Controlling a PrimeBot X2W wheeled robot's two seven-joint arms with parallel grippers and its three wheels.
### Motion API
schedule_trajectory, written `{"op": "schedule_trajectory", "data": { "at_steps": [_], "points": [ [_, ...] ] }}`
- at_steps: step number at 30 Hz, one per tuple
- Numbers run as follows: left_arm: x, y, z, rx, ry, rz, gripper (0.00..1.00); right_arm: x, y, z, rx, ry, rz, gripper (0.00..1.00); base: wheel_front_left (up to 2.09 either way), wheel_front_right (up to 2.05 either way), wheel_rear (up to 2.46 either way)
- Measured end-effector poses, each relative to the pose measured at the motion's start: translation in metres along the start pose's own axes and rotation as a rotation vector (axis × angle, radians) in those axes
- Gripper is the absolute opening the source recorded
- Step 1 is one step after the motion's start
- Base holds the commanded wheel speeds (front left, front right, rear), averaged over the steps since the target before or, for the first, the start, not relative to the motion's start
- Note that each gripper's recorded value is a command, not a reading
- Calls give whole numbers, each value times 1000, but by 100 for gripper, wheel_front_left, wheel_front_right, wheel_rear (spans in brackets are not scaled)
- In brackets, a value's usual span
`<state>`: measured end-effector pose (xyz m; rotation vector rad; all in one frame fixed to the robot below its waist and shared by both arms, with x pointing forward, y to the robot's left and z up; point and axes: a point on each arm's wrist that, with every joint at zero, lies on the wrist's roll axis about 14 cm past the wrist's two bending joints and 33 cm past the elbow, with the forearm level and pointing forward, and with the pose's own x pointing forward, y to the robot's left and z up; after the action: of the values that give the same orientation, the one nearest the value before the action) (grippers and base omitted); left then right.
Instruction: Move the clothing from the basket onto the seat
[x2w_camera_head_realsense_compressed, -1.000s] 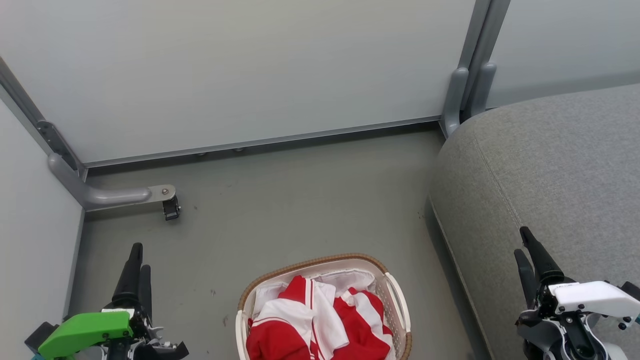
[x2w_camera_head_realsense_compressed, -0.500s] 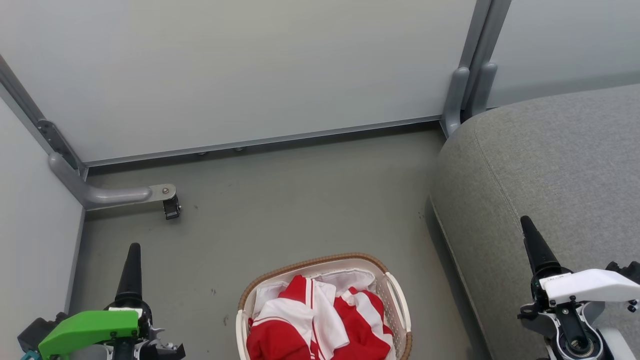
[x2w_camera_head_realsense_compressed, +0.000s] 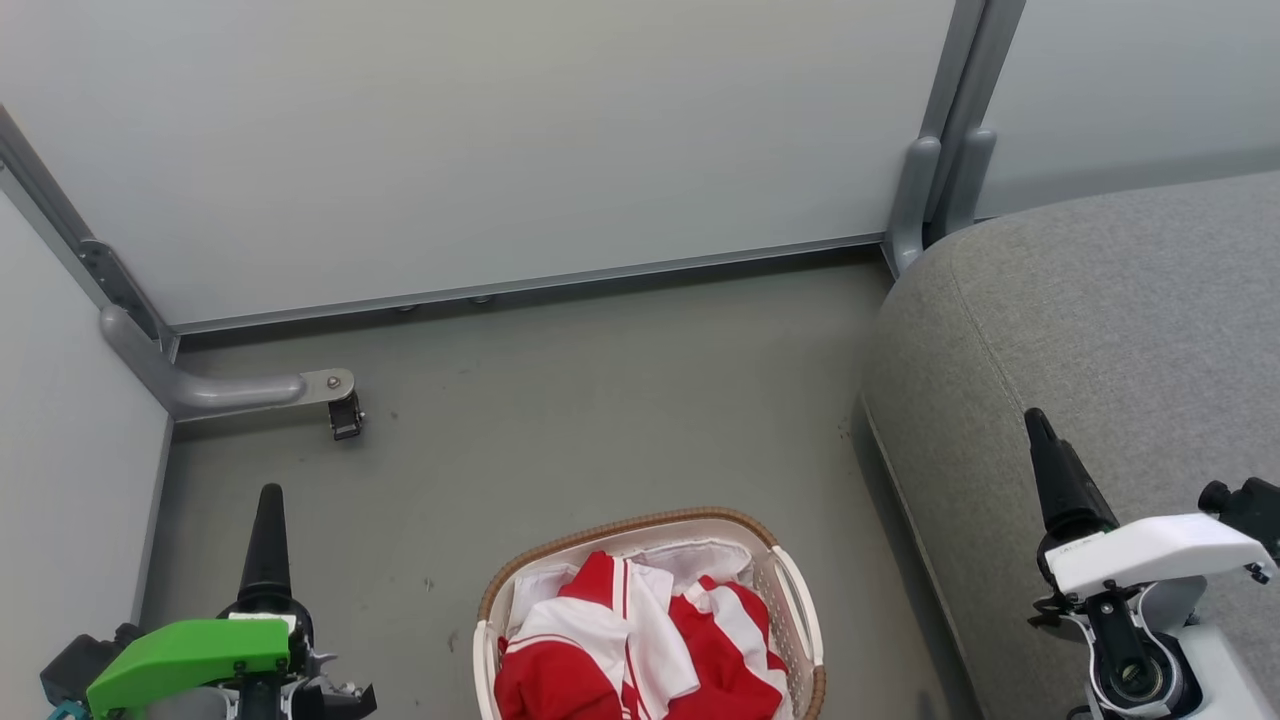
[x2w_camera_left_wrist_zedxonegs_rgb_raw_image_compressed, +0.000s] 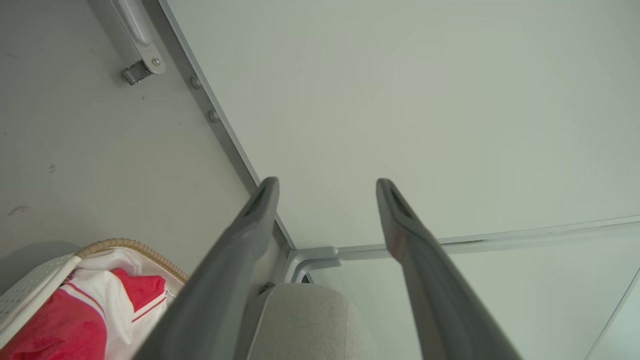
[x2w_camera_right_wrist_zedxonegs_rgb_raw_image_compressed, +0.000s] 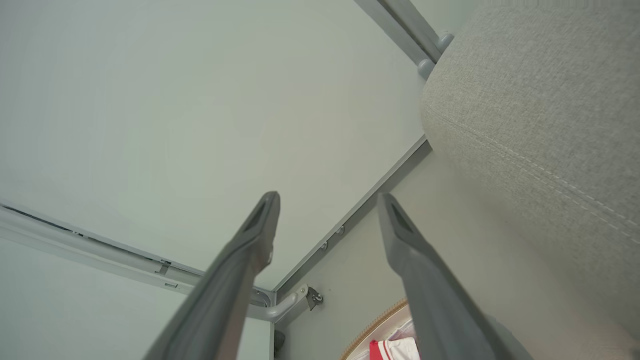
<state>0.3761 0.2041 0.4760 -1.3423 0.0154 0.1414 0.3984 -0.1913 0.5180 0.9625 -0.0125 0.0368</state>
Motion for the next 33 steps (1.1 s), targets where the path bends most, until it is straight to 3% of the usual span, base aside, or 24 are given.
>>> {"op": "schedule_trajectory", "data": {
  "at_steps": [5,33],
  "points": [
    [0,-2,-1,66,1,-10,100,2,4,0,-82,1,18,100,0,0,0],
    [0,-10,11,683,-40,-57,100,3,8,-10,-452,26,71,100,0,0,0]
  ]
}}
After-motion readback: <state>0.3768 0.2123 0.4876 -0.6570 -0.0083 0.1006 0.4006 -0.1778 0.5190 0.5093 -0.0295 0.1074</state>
